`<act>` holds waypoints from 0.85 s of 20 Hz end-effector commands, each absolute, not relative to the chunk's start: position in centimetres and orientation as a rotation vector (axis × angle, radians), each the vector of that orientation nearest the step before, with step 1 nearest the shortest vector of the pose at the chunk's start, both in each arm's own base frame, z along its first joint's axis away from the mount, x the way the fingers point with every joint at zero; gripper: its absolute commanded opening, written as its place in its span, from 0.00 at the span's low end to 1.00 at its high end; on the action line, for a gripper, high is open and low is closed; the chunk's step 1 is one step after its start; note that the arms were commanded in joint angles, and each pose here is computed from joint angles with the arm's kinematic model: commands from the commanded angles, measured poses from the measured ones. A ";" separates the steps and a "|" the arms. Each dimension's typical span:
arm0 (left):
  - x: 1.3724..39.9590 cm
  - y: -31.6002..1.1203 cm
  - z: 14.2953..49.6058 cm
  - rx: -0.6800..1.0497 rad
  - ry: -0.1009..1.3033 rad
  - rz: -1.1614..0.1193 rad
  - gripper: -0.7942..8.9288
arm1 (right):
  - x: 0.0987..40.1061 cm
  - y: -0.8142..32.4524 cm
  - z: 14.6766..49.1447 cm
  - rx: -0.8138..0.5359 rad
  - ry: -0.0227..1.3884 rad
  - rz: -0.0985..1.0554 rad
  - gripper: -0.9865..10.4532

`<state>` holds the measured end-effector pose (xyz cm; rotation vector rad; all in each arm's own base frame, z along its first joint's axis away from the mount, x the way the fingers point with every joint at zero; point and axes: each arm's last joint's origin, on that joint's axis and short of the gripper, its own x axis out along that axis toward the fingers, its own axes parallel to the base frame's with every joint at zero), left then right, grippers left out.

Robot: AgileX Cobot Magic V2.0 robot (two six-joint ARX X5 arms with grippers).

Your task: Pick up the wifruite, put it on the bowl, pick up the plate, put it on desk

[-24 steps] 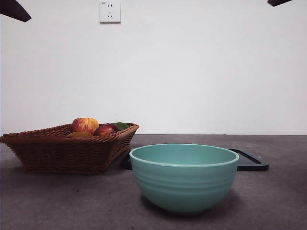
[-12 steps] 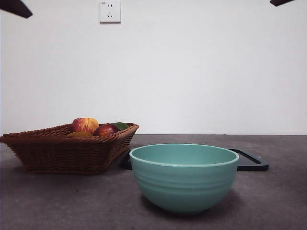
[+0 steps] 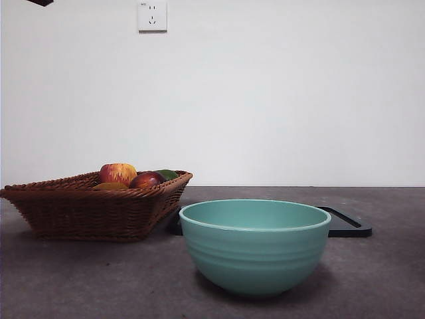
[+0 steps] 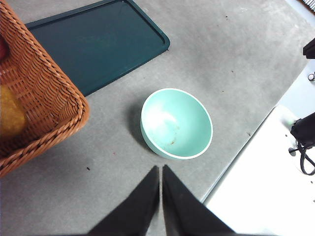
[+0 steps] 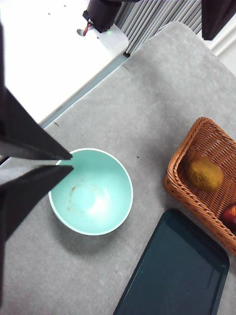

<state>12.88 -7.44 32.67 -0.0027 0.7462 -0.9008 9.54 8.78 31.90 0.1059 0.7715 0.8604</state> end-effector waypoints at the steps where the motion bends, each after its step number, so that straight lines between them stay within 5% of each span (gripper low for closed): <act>1: 13.0 -7.6 33.0 0.008 0.723 -0.917 0.09 | 9.5 8.9 32.4 0.106 0.754 0.876 0.09; 10: 12.0 -6.7 33.9 0.022 0.640 -0.882 0.09 | 9.5 8.9 32.4 0.106 0.754 0.876 0.09; 14: 10.3 -3.8 36.4 0.038 0.266 -0.660 0.09 | 9.5 8.9 32.5 0.106 0.752 0.877 0.09; 17: 8.9 -1.8 36.7 0.063 -0.007 -0.368 0.09 | 9.6 8.9 32.5 0.107 0.752 0.877 0.09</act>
